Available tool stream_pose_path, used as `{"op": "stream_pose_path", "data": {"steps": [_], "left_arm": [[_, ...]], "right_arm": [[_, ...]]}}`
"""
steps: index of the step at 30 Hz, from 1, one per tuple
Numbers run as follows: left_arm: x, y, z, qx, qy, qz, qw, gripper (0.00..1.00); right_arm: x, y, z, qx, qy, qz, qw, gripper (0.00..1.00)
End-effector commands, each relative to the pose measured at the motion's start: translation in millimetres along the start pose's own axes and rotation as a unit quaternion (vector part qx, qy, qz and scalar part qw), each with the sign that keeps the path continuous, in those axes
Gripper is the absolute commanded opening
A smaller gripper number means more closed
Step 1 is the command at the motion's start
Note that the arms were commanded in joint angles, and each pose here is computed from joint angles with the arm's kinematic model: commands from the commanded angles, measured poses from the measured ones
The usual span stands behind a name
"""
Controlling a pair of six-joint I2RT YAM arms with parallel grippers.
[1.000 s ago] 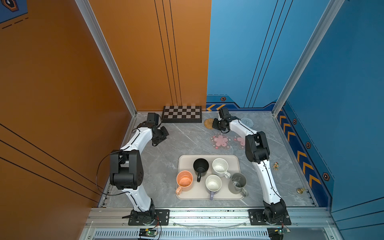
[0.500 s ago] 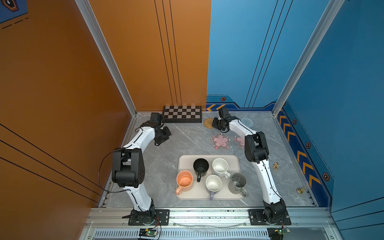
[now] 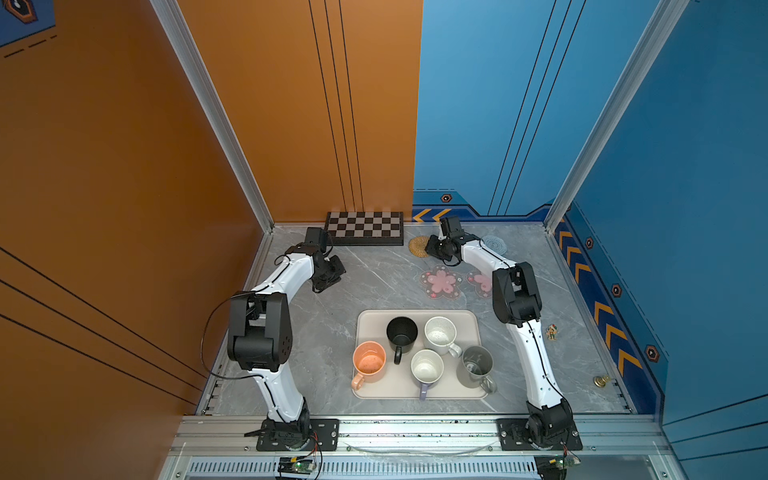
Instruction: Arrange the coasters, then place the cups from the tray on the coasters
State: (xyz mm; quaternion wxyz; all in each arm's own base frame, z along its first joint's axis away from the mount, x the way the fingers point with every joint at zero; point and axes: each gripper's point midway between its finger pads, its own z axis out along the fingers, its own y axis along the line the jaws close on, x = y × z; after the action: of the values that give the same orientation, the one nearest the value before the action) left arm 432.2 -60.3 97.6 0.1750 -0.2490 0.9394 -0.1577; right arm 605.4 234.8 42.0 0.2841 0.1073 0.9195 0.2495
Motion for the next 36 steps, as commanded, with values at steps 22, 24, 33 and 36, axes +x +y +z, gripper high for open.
{"op": "stream_pose_path", "data": {"steps": [22,24,33,36], "left_arm": [[0,-7,-26,0.015,-0.029,0.02,0.999,0.0],[-1,-9,-29,0.018,-0.032,0.021,0.999,0.0],[6,-24,-39,0.038,-0.034,0.035,0.998,0.02],[11,-30,-38,0.043,-0.029,0.041,0.998,0.03]], "right_arm": [[-19,27,-105,-0.007,-0.025,-0.084,0.996,0.32],[-10,19,-115,0.01,-0.013,-0.1,0.995,0.34],[41,-22,-155,0.065,0.047,-0.114,0.99,0.39],[61,-34,-162,0.075,0.068,-0.109,0.989,0.41]]}}
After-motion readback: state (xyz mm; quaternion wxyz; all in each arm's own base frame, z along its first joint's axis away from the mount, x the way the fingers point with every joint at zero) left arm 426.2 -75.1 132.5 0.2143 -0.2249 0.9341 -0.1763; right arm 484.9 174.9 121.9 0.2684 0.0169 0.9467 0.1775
